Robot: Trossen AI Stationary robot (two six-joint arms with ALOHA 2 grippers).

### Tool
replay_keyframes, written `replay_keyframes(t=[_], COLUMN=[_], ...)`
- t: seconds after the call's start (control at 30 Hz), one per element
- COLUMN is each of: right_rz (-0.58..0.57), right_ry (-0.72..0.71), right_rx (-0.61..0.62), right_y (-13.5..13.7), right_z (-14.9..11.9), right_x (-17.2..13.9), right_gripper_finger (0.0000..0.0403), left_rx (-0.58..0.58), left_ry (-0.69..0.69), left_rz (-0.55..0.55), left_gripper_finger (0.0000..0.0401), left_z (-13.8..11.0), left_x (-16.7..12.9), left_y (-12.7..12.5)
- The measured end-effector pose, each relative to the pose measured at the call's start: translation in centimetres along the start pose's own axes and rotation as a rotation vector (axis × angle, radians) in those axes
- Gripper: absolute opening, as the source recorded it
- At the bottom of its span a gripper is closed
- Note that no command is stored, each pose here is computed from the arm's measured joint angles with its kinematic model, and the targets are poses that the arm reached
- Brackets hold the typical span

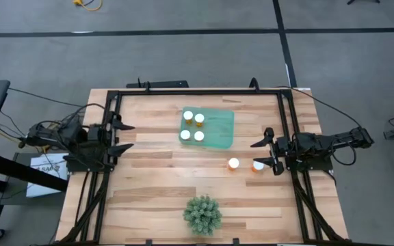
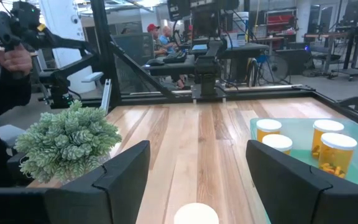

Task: Pick and place pill bottles into a basket
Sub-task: Put the orange pill bottle into the green bin

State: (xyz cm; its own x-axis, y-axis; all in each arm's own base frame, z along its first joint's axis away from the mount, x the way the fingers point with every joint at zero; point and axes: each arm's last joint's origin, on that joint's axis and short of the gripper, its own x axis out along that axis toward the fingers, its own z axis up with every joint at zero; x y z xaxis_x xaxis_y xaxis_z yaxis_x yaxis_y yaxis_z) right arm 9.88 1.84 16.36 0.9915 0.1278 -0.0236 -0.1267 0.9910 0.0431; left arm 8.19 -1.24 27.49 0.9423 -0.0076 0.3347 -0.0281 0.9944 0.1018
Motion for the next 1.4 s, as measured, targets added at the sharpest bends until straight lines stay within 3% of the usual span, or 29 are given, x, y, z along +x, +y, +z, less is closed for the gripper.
replay_keyframes(t=[0.33,0.67,0.9,1.4], right_rz=[0.0,0.0,0.0,0.0], right_ry=[0.0,0.0,0.0,0.0], right_rx=[0.0,0.0,0.0,0.0], right_y=[0.0,0.0,0.0,0.0], right_z=[0.0,0.0,0.0,0.0], right_x=[0.0,0.0,0.0,0.0], right_gripper_finger=[0.026,0.026,0.026,0.026], left_rx=[0.003,-0.013,-0.015,-0.087], left_ry=[-0.099,-0.209,-0.143,0.16], left_rz=[-0.097,-0.117,-0.115,-0.163], left_gripper_finger=[0.027,0.027,0.027,0.027], left_z=[-2.4,-5.5,-6.1,-8.0], left_x=[-1.8,-2.0,-1.9,-1.9], left_y=[-0.4,-1.1,-1.1,-1.5])
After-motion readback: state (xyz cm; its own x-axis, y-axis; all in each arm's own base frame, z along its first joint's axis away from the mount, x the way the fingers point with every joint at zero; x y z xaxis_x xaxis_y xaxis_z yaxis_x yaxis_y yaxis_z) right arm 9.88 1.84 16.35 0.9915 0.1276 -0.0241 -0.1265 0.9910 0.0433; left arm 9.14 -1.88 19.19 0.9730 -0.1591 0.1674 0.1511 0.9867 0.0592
